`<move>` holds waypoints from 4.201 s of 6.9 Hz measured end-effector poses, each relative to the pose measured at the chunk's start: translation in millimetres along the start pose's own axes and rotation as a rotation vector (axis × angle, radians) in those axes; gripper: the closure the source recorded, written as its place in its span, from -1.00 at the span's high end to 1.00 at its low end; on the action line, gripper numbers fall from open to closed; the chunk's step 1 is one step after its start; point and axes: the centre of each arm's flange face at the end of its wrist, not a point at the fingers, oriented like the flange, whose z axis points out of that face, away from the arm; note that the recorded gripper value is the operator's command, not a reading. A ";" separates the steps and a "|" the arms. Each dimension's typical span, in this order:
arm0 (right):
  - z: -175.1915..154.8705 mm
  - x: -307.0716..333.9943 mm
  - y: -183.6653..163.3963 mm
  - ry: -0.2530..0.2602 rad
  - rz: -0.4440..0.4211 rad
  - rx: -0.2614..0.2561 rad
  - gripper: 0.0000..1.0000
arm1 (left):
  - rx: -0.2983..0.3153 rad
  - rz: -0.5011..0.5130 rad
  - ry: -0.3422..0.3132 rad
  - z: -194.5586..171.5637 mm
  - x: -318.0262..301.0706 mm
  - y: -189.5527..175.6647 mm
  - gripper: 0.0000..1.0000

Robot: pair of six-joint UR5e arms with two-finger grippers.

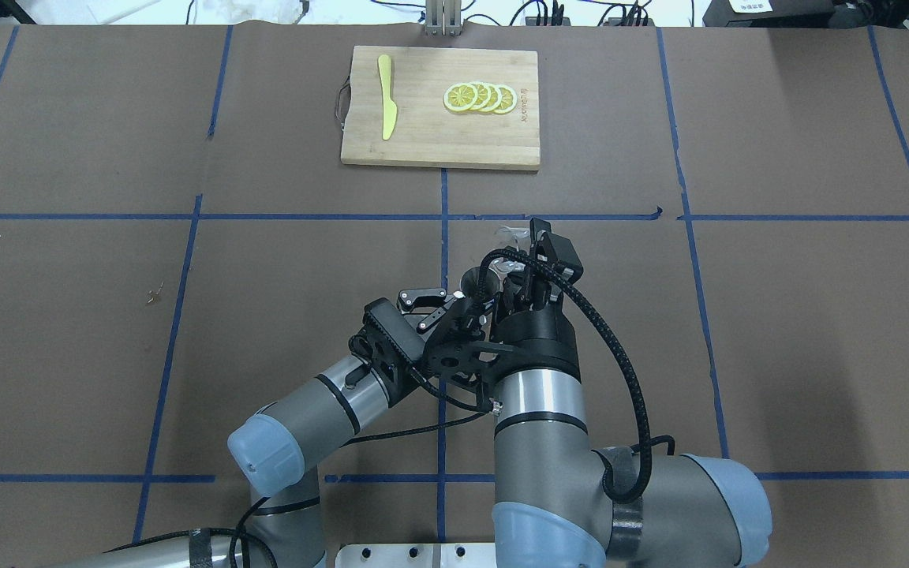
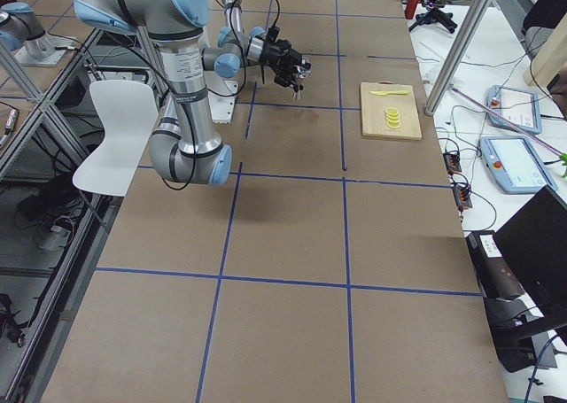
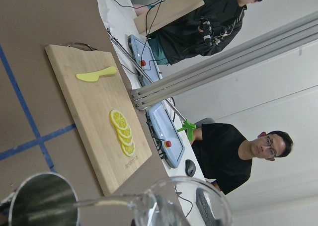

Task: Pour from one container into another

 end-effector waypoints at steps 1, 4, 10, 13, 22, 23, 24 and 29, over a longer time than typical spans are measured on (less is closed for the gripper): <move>0.1 0.5 0.0 0.003 -0.019 0.001 -1.00 | 0.000 0.000 0.000 0.0 -0.1 0.2 -1.00; 0.7 1.6 0.8 0.007 -0.055 0.001 -1.00 | -0.001 0.001 -0.002 0.2 -0.2 0.3 -1.00; -2.7 4.8 -0.5 0.002 -0.055 0.008 -1.00 | 0.001 0.001 -0.004 0.3 -0.1 -0.8 -1.00; -10.8 9.1 -3.5 -0.013 0.046 0.020 -1.00 | 0.005 -0.001 -0.004 1.6 1.1 -2.8 -1.00; -18.1 37.3 22.7 -0.115 0.691 0.050 -1.00 | 0.030 0.011 -0.058 3.3 -24.1 -13.7 -1.00; -15.9 37.1 39.9 -0.129 0.797 0.049 -1.00 | 0.033 0.015 -0.078 -1.7 -31.5 -13.0 -1.00; -11.4 35.7 69.3 -0.145 0.877 0.057 -1.00 | 0.033 0.019 -0.099 -14.3 -42.4 -10.8 -1.00; 14.2 42.2 217.7 -0.188 1.075 0.026 -1.00 | 0.088 0.026 -0.323 -140.7 -140.7 5.0 -1.00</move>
